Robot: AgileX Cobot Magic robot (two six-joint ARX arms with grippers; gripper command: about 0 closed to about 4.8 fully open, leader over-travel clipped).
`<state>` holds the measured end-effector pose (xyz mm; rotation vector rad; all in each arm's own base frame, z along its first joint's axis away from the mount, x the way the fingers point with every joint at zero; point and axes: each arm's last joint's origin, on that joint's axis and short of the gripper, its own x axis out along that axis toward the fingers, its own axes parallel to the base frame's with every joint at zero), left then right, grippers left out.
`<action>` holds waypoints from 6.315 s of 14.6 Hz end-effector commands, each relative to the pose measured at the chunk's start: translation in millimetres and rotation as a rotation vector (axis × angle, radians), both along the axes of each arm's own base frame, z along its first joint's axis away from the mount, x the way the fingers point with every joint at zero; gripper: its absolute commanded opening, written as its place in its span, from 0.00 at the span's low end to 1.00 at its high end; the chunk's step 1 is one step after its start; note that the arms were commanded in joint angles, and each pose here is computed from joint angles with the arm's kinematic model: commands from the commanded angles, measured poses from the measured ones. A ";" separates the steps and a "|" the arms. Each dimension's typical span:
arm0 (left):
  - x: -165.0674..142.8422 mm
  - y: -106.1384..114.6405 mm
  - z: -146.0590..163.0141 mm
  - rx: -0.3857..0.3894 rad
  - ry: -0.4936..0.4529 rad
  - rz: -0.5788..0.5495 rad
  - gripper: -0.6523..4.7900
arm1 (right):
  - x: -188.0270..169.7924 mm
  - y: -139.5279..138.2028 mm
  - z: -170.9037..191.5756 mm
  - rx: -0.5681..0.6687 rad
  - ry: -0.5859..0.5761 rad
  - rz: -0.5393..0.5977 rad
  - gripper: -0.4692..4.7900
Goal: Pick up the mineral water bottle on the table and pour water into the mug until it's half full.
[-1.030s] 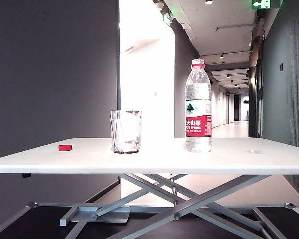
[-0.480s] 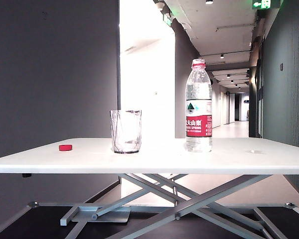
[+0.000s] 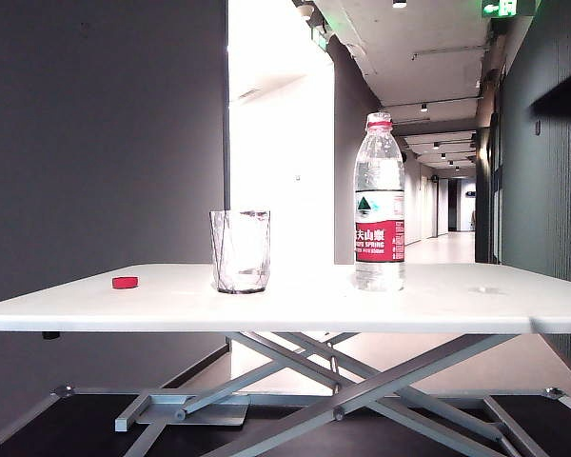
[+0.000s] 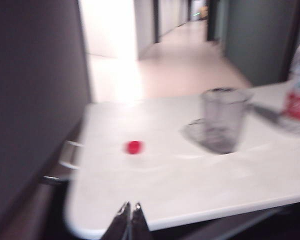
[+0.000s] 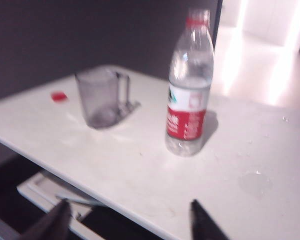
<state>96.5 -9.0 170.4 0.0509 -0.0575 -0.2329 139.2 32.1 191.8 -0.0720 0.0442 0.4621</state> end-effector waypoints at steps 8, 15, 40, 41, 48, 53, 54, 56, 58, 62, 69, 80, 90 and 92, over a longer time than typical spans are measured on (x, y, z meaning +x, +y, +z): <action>-3.7 -8.9 -3.4 0.041 0.029 -0.333 0.11 | 161.2 19.3 -10.9 -0.001 0.014 0.139 1.00; -3.8 -8.9 -7.9 0.035 0.077 -0.335 0.11 | 238.7 23.6 -29.3 0.017 0.027 0.230 1.00; -4.0 -9.0 -10.7 0.031 0.107 -0.339 0.11 | 292.5 38.6 -41.0 0.019 -0.054 0.225 1.00; -4.0 -9.0 -10.7 0.031 0.107 -0.339 0.11 | 295.1 38.8 -39.5 0.033 -0.033 0.219 1.00; -4.3 -9.0 -13.4 0.027 0.136 -0.340 0.11 | 296.5 39.0 -36.1 0.041 -0.046 0.227 0.75; -4.3 -9.0 -13.5 0.026 0.137 -0.340 0.11 | 295.6 40.0 -36.5 0.042 -0.039 0.275 0.52; -4.3 -9.0 -13.5 0.026 0.137 -0.340 0.11 | 295.6 40.0 -36.3 0.042 -0.040 0.275 0.52; -4.3 -9.0 -13.5 0.026 0.137 -0.340 0.11 | 295.6 40.0 -36.2 0.042 -0.040 0.275 0.52; -4.3 -9.0 -13.7 0.026 0.140 -0.340 0.11 | 295.5 40.2 -36.2 0.042 -0.041 0.275 0.52; -4.3 -9.0 -14.1 0.026 0.144 -0.340 0.11 | 293.4 42.9 -25.5 0.022 -0.079 0.282 0.52; -4.4 -9.0 -14.8 0.024 0.151 -0.340 0.11 | 286.4 66.3 -11.0 -0.021 -0.133 0.298 0.41; -4.8 -9.2 -16.6 0.014 0.174 -0.348 0.11 | 251.7 139.2 16.5 -0.480 -0.160 0.078 0.43; -4.8 -9.3 -16.6 0.011 0.176 -0.348 0.11 | 253.7 162.9 16.6 -0.739 -0.141 -0.101 0.43; -4.8 -9.3 -16.6 0.011 0.176 -0.348 0.11 | 259.6 165.6 20.6 -0.759 -0.136 -0.105 0.43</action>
